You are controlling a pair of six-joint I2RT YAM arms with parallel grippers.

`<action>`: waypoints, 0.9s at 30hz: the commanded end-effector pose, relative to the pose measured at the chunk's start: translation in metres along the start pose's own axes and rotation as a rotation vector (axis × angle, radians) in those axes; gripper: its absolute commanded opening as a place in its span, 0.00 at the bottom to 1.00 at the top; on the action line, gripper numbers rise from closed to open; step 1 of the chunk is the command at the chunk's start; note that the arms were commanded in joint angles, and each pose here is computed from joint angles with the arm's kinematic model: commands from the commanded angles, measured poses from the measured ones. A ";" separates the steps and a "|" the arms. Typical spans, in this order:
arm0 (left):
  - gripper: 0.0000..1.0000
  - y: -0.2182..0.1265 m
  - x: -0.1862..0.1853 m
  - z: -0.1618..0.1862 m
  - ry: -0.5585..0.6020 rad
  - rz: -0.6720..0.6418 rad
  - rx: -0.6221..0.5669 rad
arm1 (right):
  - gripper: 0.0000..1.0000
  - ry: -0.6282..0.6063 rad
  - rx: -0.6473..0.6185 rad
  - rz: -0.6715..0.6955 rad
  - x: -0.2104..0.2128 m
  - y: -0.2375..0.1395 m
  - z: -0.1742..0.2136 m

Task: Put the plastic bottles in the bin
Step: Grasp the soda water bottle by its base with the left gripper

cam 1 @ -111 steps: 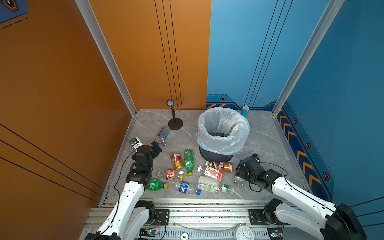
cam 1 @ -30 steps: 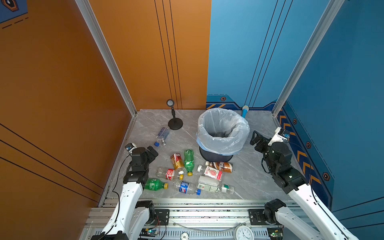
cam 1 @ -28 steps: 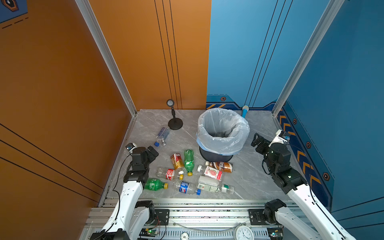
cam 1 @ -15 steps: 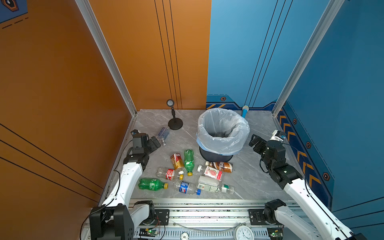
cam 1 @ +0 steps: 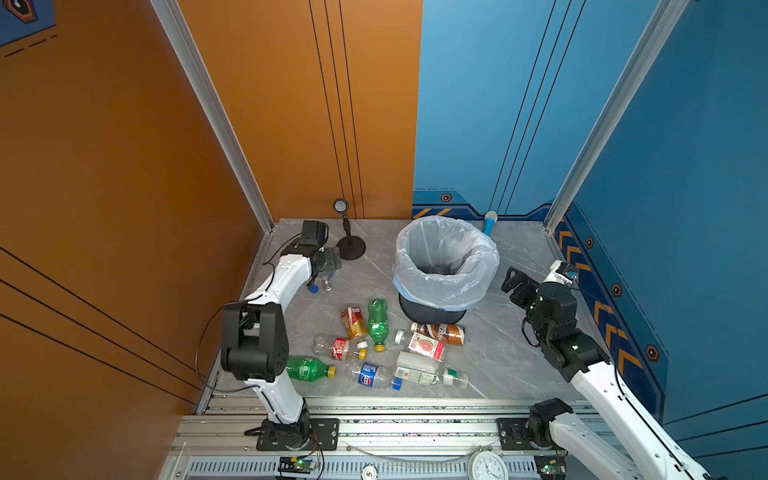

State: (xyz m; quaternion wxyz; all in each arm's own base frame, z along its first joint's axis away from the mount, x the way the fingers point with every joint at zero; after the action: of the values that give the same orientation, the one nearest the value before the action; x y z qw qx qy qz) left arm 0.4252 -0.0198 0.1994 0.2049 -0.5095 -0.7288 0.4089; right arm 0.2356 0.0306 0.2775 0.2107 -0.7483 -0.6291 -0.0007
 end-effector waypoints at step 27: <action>0.78 0.102 0.015 0.003 0.093 -0.204 0.225 | 1.00 0.055 -0.022 0.031 -0.014 -0.003 -0.005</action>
State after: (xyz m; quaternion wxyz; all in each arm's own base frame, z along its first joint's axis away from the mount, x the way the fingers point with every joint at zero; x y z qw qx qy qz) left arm 0.4759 0.0063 0.1141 0.3372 -0.4259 -0.7267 0.4206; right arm 0.2317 0.0167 0.2837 0.2111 -0.7619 -0.6117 -0.0270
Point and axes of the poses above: each gripper's point midway between its finger pads, its own y axis out along the fingers, its own x axis along the line the jaws close on, z = x × y, the point moved 8 cm from there along -y, back along the fingers, and after that the axes turned 14 degrees about -y, right-handed, at the moved point
